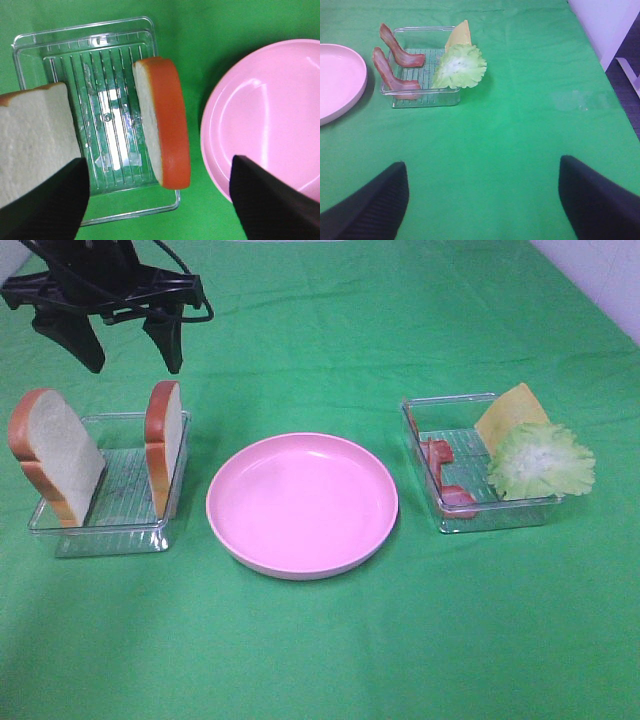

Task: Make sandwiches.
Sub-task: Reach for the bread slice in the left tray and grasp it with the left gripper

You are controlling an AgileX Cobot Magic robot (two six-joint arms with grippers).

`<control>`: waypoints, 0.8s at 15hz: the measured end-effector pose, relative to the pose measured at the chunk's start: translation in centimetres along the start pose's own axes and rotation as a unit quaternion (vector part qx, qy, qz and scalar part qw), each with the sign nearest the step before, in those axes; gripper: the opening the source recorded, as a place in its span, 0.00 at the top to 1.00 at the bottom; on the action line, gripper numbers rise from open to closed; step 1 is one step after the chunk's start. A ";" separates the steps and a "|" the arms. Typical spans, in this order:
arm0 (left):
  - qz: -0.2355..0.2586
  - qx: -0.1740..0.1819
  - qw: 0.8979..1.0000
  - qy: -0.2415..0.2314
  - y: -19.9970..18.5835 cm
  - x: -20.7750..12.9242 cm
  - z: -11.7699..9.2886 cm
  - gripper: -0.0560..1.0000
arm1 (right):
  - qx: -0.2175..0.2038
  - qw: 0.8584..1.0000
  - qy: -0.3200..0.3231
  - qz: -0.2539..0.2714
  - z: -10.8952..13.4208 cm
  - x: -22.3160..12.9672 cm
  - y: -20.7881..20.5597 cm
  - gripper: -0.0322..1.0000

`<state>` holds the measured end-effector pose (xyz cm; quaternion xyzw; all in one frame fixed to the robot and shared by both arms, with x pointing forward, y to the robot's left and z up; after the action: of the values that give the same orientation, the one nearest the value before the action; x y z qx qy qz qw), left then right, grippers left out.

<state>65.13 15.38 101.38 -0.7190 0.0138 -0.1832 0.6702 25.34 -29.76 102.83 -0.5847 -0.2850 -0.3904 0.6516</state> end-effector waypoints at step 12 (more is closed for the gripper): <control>0.073 0.006 0.997 -0.014 7.8 -0.3 0.2 0.56 | 0.000 1.000 0.000 0.000 0.0 0.0 0.0 0.21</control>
<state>66.71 14.84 93.70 -0.7148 0.0556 -0.1240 0.6860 25.34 -29.76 102.83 -0.5847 -0.2850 -0.3904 0.6516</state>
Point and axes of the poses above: a point on each arm's last joint axis where the gripper is mounted, y pointing out along that axis toward the gripper, z along the wrist's bending axis when the last joint is at zero, x = y × z, the point moved 3 cm from there along y, pointing out along that axis toward the gripper, and after that the axes turned 13 degrees about y, right-handed, at the moved point
